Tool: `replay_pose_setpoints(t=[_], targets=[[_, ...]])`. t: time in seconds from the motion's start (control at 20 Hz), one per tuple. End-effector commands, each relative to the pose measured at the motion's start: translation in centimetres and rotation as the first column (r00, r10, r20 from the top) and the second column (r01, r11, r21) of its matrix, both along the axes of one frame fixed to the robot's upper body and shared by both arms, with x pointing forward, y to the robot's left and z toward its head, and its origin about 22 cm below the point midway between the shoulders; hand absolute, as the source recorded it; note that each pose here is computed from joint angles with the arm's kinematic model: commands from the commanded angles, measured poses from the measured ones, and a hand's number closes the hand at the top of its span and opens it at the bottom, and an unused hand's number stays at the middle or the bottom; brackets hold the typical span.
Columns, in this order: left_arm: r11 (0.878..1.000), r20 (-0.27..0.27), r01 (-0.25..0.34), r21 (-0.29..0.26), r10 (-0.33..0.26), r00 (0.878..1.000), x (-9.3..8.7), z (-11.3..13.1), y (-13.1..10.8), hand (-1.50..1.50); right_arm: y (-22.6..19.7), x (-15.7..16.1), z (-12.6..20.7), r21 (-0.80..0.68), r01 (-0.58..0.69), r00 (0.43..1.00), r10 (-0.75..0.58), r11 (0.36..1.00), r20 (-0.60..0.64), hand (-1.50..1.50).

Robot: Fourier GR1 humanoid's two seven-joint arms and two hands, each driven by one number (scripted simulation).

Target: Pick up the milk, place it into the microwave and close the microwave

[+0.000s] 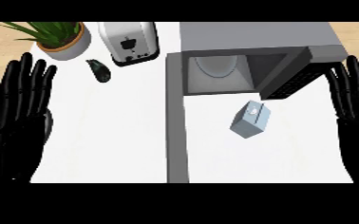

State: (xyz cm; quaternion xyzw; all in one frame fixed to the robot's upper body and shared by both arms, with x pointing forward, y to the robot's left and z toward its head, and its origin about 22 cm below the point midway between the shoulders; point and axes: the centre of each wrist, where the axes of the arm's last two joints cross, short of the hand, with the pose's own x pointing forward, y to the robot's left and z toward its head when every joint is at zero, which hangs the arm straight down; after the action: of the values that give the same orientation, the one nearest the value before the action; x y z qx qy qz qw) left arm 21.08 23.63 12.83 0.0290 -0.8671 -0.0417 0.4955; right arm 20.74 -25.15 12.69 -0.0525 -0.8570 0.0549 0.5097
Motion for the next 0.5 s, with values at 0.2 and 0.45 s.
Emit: replay_pose_setpoints(t=[0.2,0.45], targets=[[0.998,0.006,0.035,-0.042,-0.035,0.999,2.7,-0.1,3.3,-1.5,7.4,1.6,1.4,0.065,0.174,0.979,-0.18,0.983,0.093,-1.5],[0.996,-0.136,-0.007,-0.094,-0.006,0.991,-0.4,-1.1,4.9,-1.5,12.5,0.1,1.9,0.06,0.158,0.987,-0.157,0.986,-0.014,-1.5]])
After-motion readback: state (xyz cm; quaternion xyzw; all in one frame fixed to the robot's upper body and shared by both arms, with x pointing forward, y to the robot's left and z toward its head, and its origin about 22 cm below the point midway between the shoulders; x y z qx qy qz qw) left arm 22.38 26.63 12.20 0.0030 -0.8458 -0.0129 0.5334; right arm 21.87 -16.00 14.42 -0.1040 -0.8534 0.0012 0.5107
